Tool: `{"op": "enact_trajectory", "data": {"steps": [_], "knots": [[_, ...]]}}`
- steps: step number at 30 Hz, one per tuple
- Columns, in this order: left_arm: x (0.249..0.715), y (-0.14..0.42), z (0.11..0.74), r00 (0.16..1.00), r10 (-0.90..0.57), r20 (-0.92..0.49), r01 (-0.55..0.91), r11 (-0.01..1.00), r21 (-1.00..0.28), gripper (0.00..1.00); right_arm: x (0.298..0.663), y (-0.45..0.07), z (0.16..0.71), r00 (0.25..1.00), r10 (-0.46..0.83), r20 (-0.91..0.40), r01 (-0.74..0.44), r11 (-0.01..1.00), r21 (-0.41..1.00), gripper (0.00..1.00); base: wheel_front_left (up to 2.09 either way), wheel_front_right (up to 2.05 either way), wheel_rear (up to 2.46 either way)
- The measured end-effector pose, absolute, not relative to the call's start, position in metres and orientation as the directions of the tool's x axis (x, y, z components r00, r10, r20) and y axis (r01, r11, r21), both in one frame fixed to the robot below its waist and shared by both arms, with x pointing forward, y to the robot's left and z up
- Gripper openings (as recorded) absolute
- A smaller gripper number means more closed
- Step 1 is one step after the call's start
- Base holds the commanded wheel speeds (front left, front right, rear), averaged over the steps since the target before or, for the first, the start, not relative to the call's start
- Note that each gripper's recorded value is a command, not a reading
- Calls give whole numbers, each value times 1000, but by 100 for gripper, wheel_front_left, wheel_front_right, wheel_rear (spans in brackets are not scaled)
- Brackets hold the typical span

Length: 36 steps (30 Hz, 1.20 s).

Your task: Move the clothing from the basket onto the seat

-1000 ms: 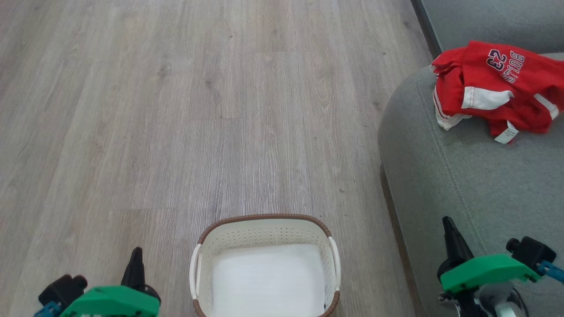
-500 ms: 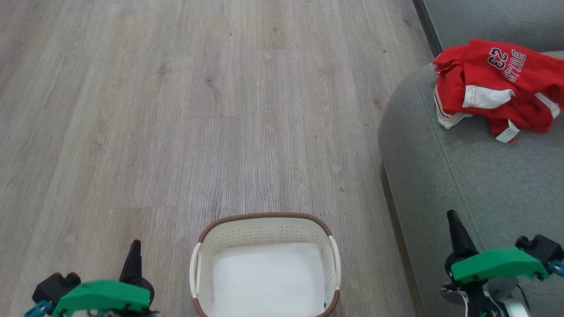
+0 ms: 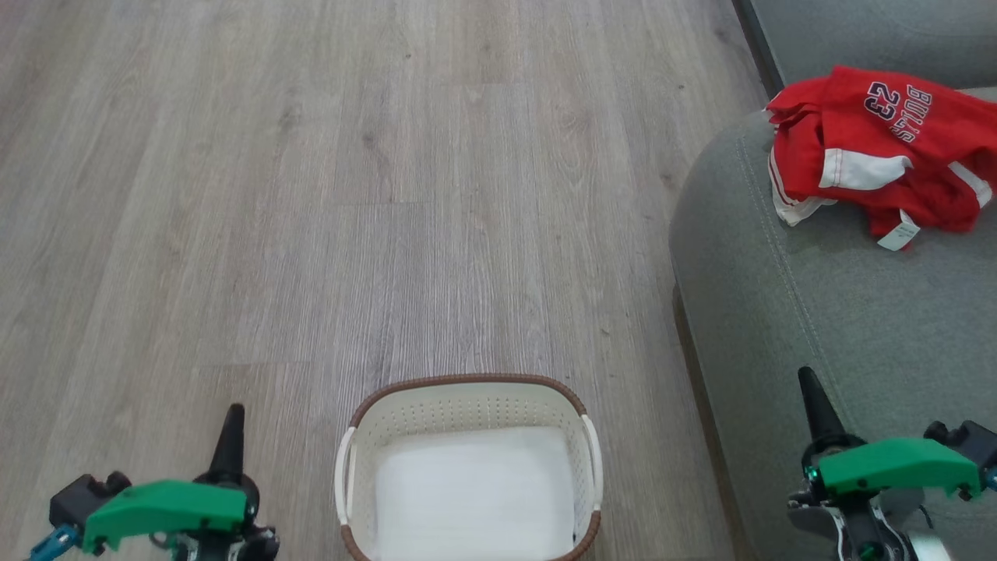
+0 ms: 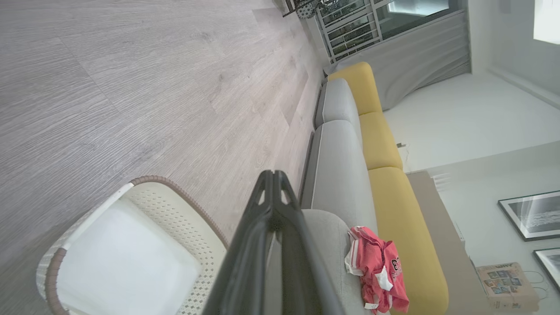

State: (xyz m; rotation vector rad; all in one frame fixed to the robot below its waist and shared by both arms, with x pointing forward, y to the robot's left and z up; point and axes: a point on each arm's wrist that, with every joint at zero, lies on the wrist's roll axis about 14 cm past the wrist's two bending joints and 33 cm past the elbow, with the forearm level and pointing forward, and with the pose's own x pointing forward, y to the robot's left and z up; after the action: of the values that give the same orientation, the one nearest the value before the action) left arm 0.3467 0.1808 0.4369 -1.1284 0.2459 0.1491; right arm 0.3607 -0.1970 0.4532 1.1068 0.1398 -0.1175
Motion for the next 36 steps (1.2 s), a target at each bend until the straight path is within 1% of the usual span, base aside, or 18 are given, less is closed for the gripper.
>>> {"op": "enact_trajectory", "data": {"steps": [8, 19, 36], "knots": [[351, 185, 442, 969, -8, -248, -232, 329, -915, 0, 362, -200, 456, 986, -29, -164, 164, 346, 924, 0, 0, 0, 0], [362, 186, 456, 982, -20, -190, -181, 214, -960, 0, 365, -202, 461, 989, -25, -149, 151, 222, 963, 0, 0, 0, 0], [371, 189, 470, 992, -23, -121, -120, 40, -992, 0, 371, -207, 473, 994, -33, -106, 107, 39, 993, 0, 0, 0, 0]]}}
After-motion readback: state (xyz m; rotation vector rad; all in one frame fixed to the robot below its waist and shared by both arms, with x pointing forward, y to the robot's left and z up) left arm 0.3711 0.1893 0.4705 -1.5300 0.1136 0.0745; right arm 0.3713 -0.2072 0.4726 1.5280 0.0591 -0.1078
